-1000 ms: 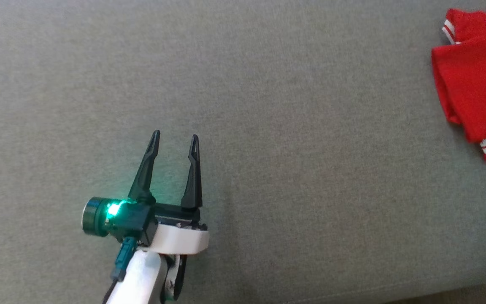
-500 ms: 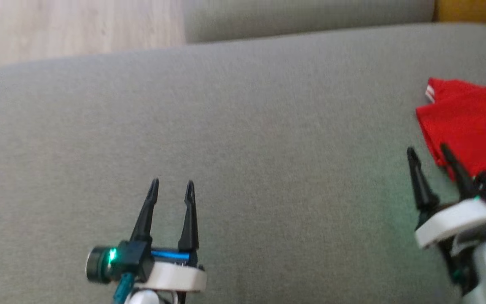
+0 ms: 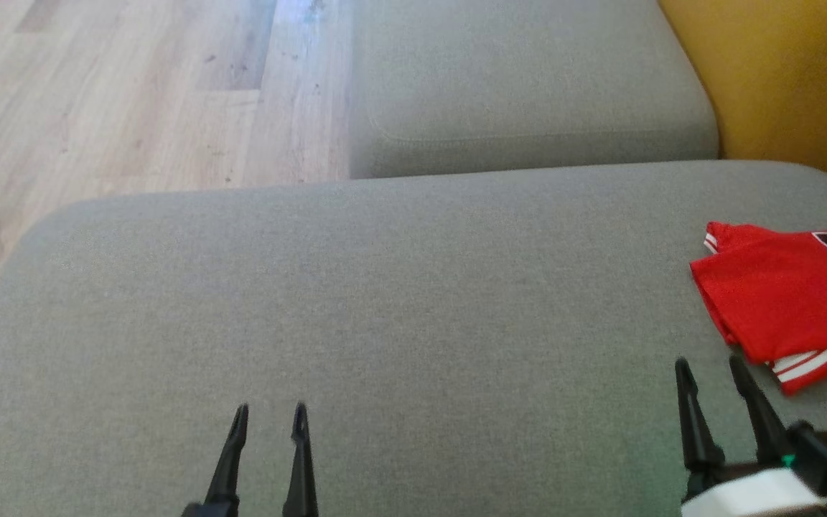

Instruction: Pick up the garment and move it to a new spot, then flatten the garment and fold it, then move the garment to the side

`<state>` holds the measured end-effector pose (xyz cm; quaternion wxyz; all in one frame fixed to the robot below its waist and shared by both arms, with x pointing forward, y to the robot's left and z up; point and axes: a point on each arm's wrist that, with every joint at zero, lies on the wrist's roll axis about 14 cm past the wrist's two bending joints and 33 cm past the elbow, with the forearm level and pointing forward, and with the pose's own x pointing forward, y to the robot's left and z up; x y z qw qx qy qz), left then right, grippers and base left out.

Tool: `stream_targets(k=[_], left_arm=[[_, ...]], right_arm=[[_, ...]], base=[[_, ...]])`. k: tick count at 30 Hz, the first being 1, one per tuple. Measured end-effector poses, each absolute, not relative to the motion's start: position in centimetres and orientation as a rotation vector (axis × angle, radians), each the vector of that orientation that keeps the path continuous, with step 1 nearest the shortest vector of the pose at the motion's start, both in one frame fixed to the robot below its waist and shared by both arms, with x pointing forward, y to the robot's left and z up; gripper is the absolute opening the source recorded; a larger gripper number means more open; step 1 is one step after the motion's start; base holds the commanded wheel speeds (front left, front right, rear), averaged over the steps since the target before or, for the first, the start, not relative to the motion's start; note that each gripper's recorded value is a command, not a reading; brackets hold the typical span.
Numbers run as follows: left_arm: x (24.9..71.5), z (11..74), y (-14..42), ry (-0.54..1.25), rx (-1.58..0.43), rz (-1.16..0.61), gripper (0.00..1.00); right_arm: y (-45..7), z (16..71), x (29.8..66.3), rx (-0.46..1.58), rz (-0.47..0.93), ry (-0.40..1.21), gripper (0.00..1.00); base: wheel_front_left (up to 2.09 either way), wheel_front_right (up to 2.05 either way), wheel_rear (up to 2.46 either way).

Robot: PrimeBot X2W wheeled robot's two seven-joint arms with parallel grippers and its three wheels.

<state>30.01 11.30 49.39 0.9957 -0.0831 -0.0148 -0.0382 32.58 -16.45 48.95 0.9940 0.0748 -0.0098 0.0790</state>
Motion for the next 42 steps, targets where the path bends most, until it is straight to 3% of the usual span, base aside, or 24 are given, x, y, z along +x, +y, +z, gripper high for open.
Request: stream_targets(k=[17,18,24,42], left_arm=[[28.4,49.4,11.7,-0.045,-0.132,-0.075,1.00],[28.3,49.0,11.6,-0.032,-0.132,-0.076,0.00],[27.5,46.4,11.8,0.057,-0.144,-0.065,0.00],[27.8,44.5,12.8,0.160,-0.335,-0.023,0.00]], right_arm=[[-15.6,48.7,30.5,0.153,0.166,-0.021,1.00],[-15.6,48.3,30.4,0.153,0.164,-0.008,0.00],[-16.0,44.9,29.0,0.176,0.140,0.103,0.00],[-16.9,44.5,29.6,0.358,0.073,0.141,0.00]], base=[[0.00,0.00,0.00],[0.00,0.00,0.00],[0.00,0.00,0.00],[0.00,0.00,0.00]])
